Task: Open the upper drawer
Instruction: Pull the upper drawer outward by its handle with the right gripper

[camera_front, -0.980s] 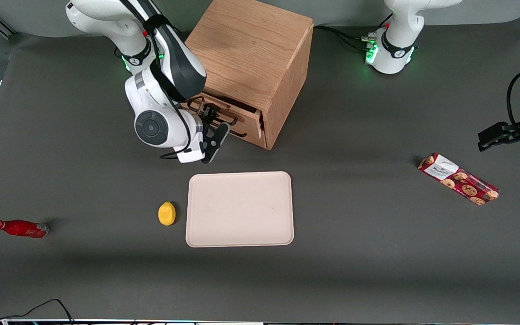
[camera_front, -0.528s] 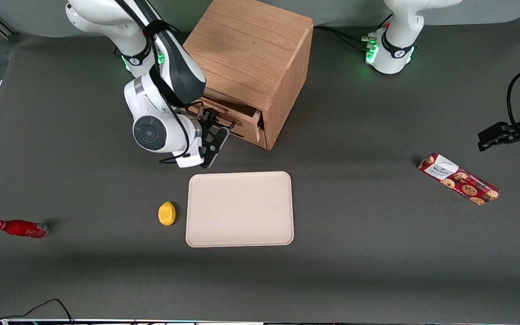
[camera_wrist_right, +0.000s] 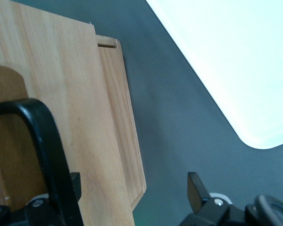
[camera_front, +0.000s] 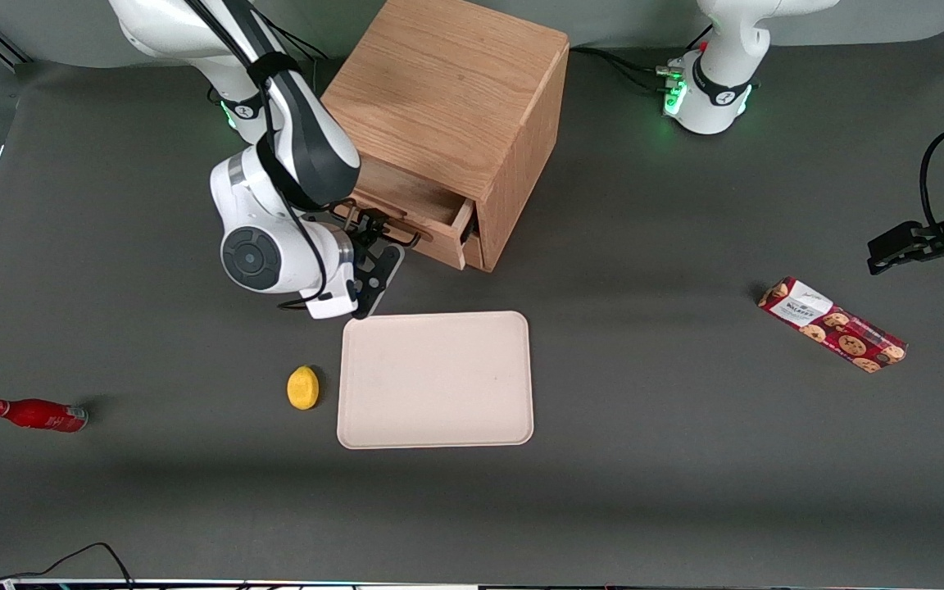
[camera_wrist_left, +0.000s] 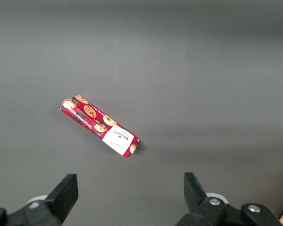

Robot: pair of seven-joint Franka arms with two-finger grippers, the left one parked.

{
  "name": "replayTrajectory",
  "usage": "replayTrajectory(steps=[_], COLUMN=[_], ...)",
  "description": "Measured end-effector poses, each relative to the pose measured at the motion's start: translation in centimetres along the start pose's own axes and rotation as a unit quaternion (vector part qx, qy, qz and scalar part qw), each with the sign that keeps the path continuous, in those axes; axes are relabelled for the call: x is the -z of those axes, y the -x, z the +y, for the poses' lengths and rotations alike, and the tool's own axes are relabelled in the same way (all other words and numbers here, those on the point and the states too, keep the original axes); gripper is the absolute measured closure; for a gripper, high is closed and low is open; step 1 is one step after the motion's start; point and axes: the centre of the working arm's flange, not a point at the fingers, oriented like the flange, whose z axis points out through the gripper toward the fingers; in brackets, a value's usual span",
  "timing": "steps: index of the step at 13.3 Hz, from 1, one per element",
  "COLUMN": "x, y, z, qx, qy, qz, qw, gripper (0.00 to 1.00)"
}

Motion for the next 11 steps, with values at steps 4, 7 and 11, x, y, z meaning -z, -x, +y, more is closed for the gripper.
replayTrajectory(steps=[4, 7, 11], x=[0.8, 1.0, 1.5], y=[0.3, 0.2, 0.0], z=[1.7, 2.8, 4.0], qx=[0.007, 0.005, 0.013], qy=[0.002, 0.003, 0.006], qz=[0.008, 0.011, 0.017], qw=[0.9999, 0.9999, 0.9998], gripper=[0.0, 0.0, 0.0])
